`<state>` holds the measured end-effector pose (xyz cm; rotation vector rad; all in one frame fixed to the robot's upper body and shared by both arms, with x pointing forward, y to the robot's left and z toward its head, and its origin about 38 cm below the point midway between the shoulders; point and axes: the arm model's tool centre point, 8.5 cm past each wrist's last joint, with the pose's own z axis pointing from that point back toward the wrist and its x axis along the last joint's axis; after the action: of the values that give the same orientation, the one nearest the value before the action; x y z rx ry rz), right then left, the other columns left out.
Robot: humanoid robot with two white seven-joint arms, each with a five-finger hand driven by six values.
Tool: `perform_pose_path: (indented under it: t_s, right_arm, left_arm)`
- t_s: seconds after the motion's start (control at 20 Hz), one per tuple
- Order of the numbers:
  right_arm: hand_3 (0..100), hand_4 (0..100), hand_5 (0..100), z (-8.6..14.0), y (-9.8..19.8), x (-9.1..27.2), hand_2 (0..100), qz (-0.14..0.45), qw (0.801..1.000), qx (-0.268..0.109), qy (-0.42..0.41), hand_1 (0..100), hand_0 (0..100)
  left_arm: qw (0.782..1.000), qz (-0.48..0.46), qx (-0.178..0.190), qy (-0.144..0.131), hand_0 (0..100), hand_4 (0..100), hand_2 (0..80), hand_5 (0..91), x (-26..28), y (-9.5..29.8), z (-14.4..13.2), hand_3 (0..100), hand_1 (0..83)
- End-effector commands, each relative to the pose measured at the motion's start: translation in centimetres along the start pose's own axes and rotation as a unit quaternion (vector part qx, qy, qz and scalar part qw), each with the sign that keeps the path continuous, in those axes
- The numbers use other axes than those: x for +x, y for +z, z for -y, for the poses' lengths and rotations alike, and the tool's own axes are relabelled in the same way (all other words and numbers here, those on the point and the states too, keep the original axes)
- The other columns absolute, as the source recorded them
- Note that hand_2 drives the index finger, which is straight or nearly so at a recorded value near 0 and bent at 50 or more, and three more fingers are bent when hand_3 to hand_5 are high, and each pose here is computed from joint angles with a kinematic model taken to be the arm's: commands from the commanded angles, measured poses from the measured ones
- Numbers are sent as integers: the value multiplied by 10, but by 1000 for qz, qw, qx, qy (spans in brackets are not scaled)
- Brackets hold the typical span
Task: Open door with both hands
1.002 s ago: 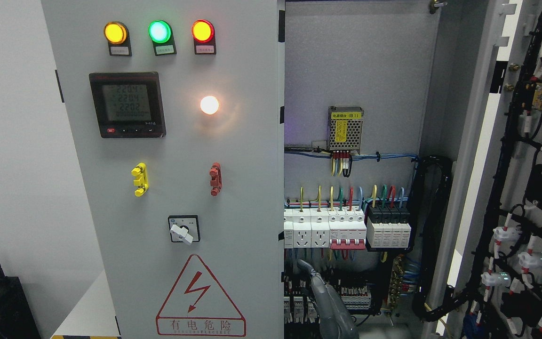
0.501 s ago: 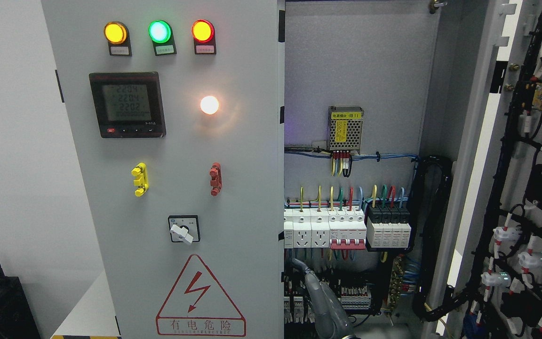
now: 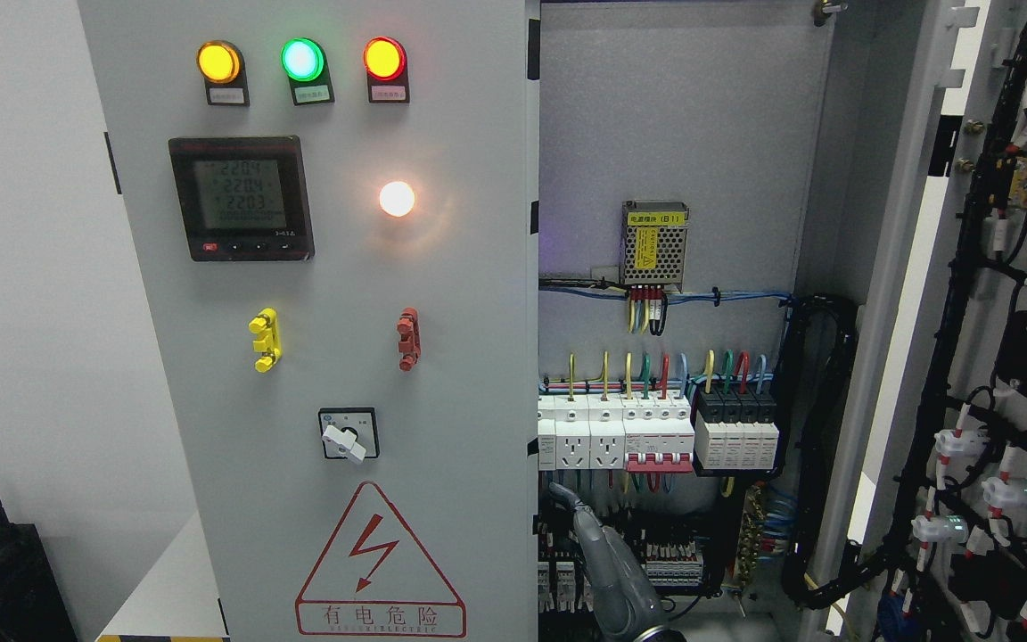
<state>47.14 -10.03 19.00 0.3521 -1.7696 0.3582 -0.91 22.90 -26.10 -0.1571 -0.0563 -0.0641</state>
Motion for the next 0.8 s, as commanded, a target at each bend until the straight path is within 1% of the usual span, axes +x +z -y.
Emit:
perform_pose_path:
  t_s: [0.0,0.35,0.5,0.6,0.75]
  right_arm:
    - [0,0,0,-5,-4,1,0,-1,1000,10,-3,0,0]
    - [0,0,0,-6,-5,2,0,-3,1000,16,-6,0,0]
    - [0,0,0,-5,-8,5,0,-1,1000,17,-26,0,0]
    - [0,0,0,-3,-7,3,0,-8,1000,17,-25,0,0]
    - [0,0,0,-3,-7,3,0,-9,999,28,-24,0,0]
  left_arm:
    - [1000,6,0,3,0,43,0,0,6,0,0,0,0]
    - [1000,6,0,3,0,43,0,0,6,0,0,0,0]
    - [1000,6,0,3,0,43,0,0,6,0,0,0,0]
    - [1000,6,0,3,0,43,0,0,6,-1,1,0,0]
    - [1000,6,0,3,0,43,0,0,6,0,0,0,0]
